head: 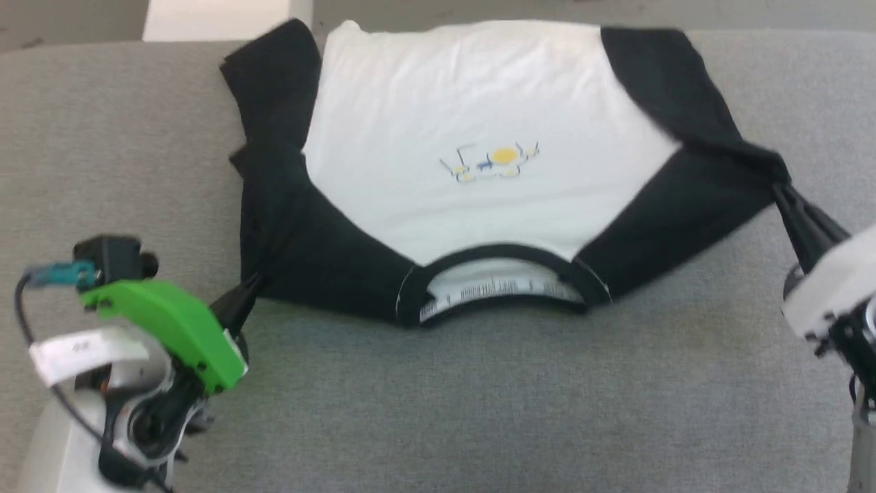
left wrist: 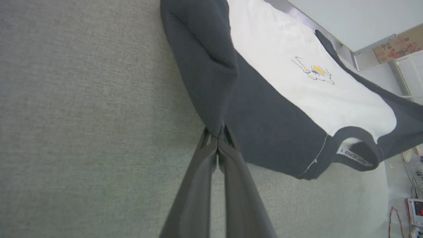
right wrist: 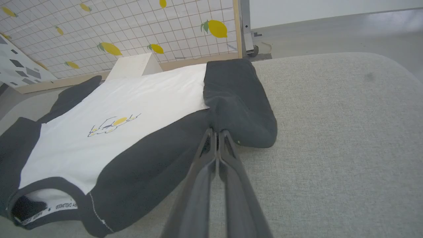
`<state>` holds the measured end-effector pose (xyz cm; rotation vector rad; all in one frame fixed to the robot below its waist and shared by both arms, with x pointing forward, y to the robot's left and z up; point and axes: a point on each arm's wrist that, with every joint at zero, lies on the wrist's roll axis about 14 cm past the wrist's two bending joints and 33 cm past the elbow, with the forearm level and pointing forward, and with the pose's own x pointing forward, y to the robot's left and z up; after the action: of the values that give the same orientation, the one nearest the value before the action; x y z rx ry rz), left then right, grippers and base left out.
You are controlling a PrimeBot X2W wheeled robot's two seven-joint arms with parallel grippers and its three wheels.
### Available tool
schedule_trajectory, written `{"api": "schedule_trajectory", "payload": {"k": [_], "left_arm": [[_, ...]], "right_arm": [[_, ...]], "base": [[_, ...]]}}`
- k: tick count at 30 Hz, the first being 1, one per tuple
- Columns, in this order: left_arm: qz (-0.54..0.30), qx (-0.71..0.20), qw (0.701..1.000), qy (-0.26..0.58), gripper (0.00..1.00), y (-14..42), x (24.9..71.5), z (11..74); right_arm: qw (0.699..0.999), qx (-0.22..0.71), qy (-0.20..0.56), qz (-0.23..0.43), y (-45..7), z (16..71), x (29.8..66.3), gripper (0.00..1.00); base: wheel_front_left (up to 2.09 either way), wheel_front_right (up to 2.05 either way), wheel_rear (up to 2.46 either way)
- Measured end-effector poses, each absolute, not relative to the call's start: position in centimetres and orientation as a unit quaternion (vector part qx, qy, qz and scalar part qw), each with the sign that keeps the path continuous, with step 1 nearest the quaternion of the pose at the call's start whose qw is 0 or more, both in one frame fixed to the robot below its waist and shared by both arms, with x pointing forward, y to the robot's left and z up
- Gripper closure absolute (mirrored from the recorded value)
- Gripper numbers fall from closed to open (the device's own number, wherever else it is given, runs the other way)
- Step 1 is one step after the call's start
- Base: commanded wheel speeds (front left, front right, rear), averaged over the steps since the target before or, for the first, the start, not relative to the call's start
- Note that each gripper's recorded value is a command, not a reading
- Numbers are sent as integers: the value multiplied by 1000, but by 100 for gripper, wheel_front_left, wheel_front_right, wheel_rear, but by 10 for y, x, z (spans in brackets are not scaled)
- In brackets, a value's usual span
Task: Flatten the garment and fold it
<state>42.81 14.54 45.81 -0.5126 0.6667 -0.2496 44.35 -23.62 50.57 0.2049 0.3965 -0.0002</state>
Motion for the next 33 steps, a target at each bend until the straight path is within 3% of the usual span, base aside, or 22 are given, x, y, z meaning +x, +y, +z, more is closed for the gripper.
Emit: {"api": "schedule_trajectory", "payload": {"k": [5, 20, 27, 33], "left_arm": [[-96, -255, 908, 319, 100, 158, 387, 466], [-42, -285, 864, 414, 100, 159, 314, 413], [-28, -284, 857, 429, 100, 162, 308, 399], [-19, -294, 871, 394, 100, 172, 316, 414]], "right_arm": [[969, 102, 222, -17, -236, 498, 406, 100], [913, 121, 386, -59, -242, 400, 308, 100], [908, 131, 393, -60, -238, 386, 300, 100], [925, 136, 350, -53, -238, 409, 313, 100]], "base": [[0, 0, 0], [0, 0, 0], [0, 0, 0], [0, 0, 0]]}}
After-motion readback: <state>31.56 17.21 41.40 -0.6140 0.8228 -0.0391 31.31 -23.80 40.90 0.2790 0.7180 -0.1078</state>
